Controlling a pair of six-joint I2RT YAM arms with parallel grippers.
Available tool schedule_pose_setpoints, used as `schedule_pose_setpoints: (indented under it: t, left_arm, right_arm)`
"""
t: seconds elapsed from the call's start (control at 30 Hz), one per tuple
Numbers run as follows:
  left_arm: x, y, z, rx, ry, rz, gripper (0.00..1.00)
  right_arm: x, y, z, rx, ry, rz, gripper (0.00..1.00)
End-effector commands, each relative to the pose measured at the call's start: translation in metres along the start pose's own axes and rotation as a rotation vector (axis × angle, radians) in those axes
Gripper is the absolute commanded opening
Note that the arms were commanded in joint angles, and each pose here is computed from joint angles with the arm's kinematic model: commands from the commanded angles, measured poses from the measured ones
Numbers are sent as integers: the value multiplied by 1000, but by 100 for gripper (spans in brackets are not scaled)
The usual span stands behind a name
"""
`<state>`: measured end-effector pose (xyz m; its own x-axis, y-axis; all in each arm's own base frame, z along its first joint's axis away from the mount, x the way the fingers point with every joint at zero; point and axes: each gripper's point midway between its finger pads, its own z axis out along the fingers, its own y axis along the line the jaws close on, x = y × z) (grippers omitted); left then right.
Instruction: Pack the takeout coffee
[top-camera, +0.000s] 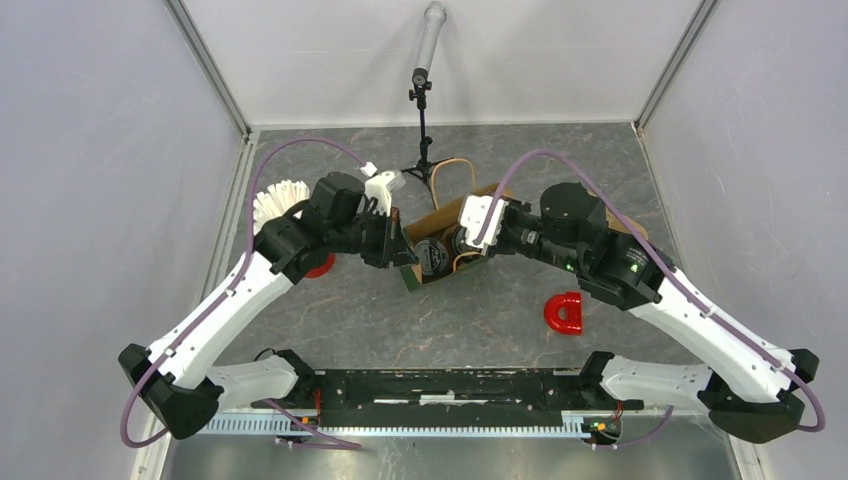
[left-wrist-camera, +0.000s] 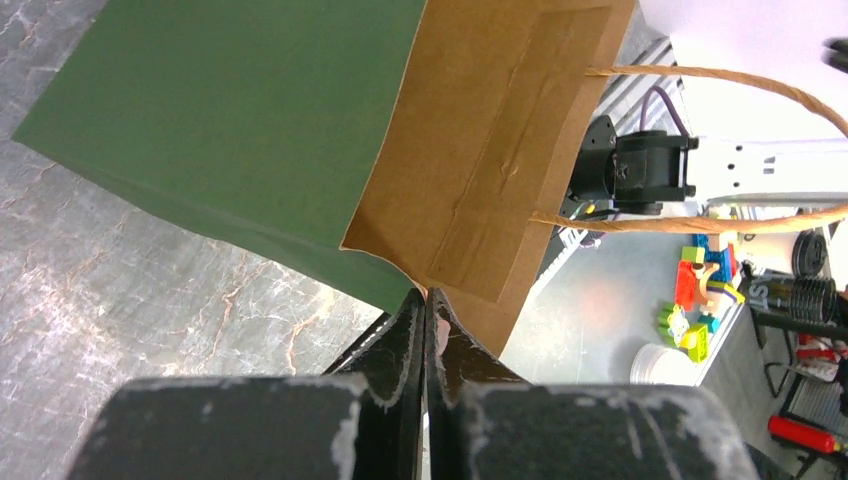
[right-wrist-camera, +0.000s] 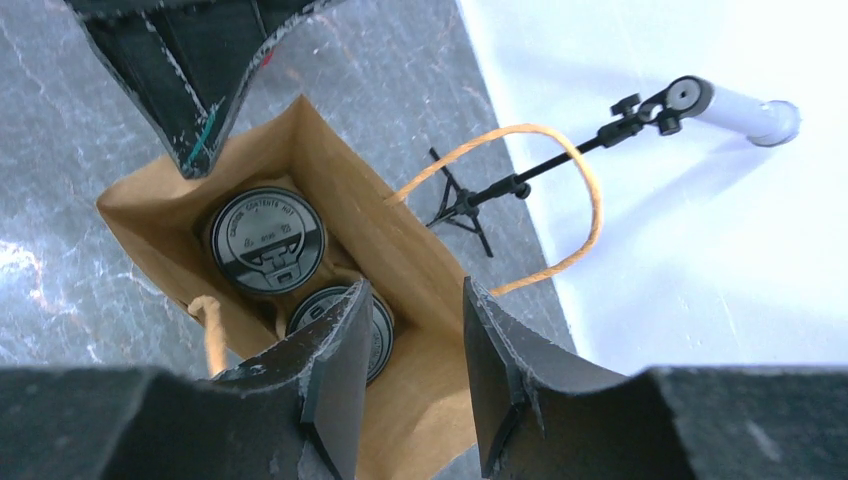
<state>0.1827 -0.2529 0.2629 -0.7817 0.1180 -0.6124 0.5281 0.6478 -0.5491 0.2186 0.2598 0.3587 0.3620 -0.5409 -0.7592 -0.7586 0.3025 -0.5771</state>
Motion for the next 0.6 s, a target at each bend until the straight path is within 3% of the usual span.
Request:
schedule_pose_setpoints:
  t: [0.0,0.57]
  left_arm:
    - [-16,-1,-9,-63,-18,-93,2]
    - [-42,29,-17,-245,-59,-188,12]
  right_arm:
    - [-32,-24,-13,91,-102,42,45]
    - [-22,-67,-37,400,-95,325,65]
